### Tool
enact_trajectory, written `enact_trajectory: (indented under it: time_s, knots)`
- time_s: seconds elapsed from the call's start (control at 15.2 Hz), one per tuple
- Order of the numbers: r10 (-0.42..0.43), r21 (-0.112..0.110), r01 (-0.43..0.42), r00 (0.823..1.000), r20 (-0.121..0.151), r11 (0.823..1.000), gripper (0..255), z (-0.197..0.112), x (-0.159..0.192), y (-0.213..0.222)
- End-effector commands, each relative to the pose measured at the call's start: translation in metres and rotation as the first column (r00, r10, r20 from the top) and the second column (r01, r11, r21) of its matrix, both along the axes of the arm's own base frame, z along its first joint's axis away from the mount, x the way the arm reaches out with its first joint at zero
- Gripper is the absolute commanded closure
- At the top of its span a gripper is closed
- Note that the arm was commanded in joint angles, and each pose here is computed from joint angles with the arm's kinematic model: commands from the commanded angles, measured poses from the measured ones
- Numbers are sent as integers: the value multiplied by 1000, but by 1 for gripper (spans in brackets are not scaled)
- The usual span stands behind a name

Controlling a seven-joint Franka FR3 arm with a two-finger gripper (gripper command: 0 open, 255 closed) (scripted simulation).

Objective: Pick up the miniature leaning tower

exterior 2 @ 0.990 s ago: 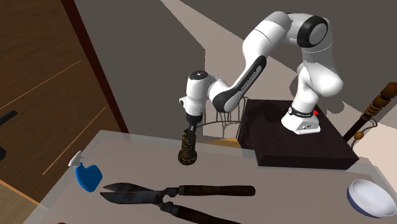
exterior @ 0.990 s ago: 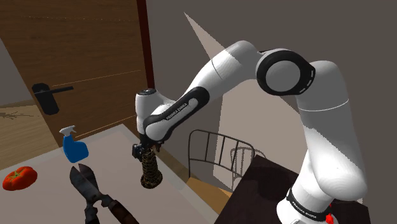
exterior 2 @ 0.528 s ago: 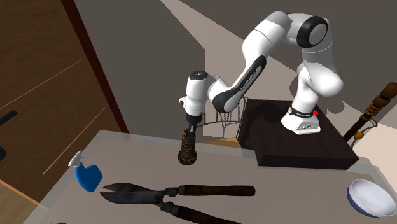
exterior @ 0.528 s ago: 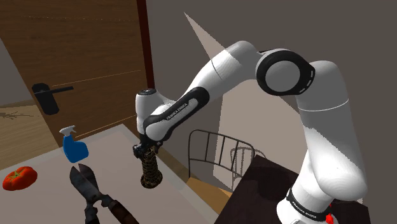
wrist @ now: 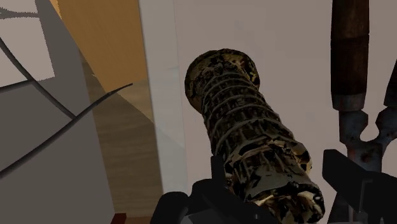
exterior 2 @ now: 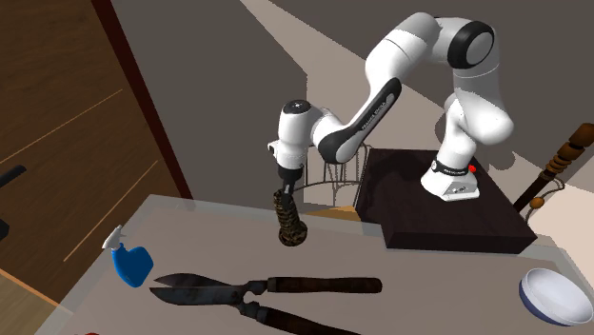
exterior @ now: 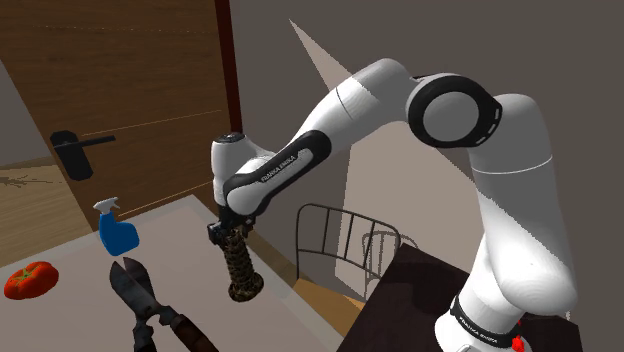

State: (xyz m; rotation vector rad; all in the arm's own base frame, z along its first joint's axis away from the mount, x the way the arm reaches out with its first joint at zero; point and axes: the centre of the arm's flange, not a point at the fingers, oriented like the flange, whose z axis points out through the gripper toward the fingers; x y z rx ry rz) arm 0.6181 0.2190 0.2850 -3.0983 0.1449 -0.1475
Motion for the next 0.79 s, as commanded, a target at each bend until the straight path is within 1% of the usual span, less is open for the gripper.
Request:
enact_trajectory:
  time_s: [0.0, 0.59, 0.73]
  knots:
    - [0, 1, 0, 1000, 2, 1000, 255, 14, 0, -1]
    - [0, 1, 0, 1000, 2, 1000, 255, 61, 0, -1]
    - [0, 1, 0, 1000, 2, 1000, 255, 62, 0, -1]
